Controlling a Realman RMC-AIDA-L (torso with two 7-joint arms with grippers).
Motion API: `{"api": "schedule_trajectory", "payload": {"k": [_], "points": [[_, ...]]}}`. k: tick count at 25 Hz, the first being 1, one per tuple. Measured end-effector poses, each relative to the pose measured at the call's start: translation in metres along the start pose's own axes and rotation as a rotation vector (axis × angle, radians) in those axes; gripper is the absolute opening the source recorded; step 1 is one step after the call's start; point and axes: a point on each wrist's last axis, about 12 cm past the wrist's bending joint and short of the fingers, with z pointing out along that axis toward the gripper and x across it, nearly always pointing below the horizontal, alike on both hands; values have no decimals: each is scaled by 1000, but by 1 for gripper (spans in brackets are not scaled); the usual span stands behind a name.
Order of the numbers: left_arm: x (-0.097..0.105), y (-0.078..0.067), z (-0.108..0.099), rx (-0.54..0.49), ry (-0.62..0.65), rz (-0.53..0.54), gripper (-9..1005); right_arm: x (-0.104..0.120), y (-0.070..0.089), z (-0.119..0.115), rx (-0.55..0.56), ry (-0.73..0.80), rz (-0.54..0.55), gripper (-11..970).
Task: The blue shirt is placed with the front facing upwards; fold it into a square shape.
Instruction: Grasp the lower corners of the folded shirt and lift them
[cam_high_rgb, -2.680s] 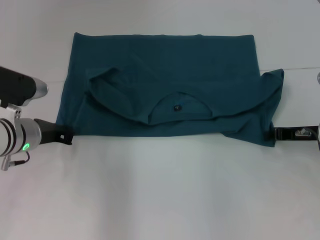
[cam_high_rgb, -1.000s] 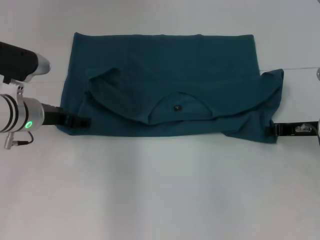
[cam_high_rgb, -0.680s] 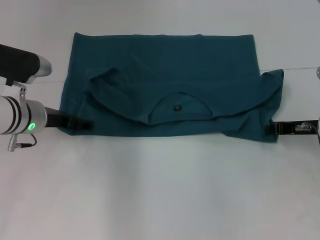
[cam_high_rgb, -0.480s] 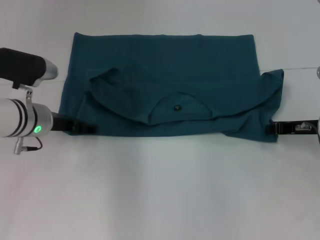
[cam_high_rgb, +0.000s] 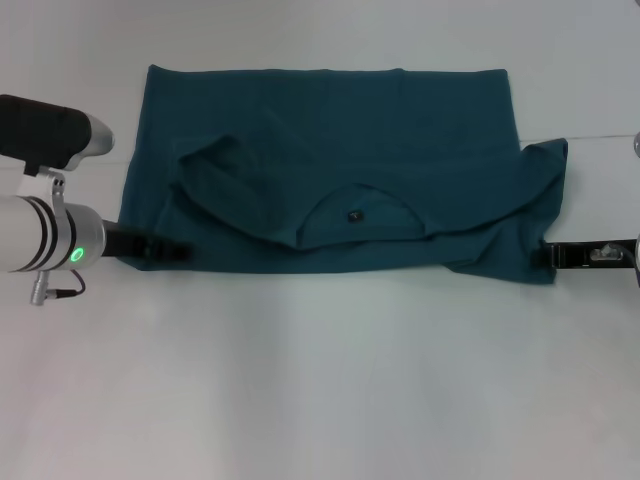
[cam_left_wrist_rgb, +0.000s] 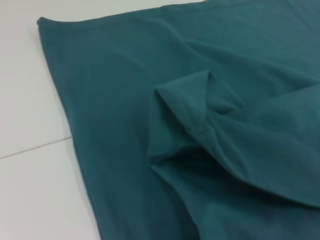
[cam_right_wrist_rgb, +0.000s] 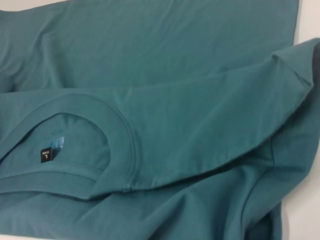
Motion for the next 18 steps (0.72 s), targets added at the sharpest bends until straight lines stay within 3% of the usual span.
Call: {"api": "schedule_trajectory", "payload": {"k": [7, 12, 18], "points": [[1, 1, 1, 0, 12, -17, 850, 0, 1, 0, -3, 1, 0, 40], [2, 1, 3, -11, 10, -19, 748, 0, 1, 0, -3, 1, -1, 40], [3, 1, 3, -13, 9, -32, 744, -1, 1, 1, -4, 0, -2, 40]]}}
